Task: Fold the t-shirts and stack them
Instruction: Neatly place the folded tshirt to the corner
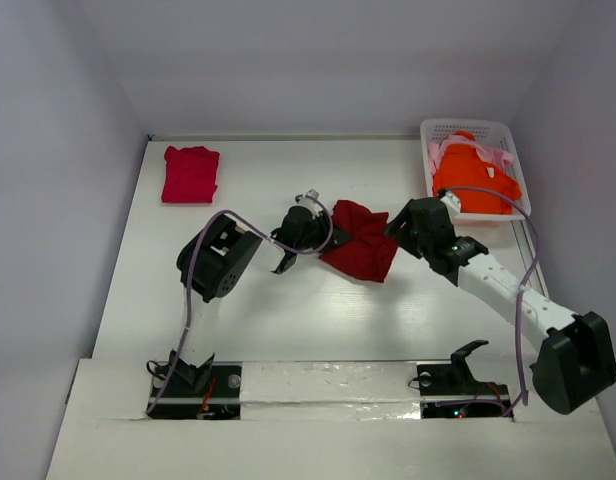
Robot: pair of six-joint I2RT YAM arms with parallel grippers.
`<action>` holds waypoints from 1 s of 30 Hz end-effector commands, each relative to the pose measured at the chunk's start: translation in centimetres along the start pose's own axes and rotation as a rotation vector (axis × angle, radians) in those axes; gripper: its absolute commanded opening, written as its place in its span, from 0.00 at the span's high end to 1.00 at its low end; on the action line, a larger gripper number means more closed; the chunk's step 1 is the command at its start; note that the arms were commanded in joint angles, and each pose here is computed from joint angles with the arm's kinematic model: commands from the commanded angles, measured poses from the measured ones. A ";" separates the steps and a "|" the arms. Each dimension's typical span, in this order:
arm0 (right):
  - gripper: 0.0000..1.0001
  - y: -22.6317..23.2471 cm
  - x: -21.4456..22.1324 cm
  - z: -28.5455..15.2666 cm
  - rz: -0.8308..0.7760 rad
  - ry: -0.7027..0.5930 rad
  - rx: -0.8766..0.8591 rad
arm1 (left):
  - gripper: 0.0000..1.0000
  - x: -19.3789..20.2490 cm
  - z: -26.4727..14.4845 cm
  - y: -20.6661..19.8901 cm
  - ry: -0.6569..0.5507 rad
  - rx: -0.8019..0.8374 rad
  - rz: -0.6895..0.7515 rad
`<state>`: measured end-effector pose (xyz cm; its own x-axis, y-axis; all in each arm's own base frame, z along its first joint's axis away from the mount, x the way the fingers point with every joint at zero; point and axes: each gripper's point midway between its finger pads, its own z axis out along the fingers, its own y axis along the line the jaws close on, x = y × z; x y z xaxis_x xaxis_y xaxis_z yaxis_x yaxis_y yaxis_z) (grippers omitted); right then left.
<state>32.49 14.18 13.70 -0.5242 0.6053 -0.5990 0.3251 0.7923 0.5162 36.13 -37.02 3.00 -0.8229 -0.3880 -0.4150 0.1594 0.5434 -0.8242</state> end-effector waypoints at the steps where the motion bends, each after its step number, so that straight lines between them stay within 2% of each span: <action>1: 0.36 -1.1 -2.1 -1.5 -0.025 -0.079 0.079 | 1.00 1.9 -1.7 3.2 0.059 -0.160 0.028; 6: 0.36 -1.7 -0.9 -0.4 -0.036 -0.043 0.097 | 1.00 0.4 -3.2 2.6 0.007 -0.211 0.051; 13: 0.37 -2.0 0.1 0.2 -0.038 -0.019 0.088 | 1.00 -4.7 -5.9 1.3 -0.137 -0.252 0.075; 20: 0.36 -2.6 0.2 -0.1 -0.041 -0.027 0.094 | 1.00 -8.4 -7.8 0.0 -0.221 -0.265 0.098; 30: 0.36 -2.8 0.8 0.3 -0.046 -0.011 0.098 | 1.00 -12.3 -11.7 0.8 -0.335 -0.303 0.094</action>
<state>31.11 12.38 11.29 -0.5472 0.5737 -0.6094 0.3887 0.8190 0.4221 39.29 -24.24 8.87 -0.6510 -0.4900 -0.5797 -0.0186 0.7738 -0.6332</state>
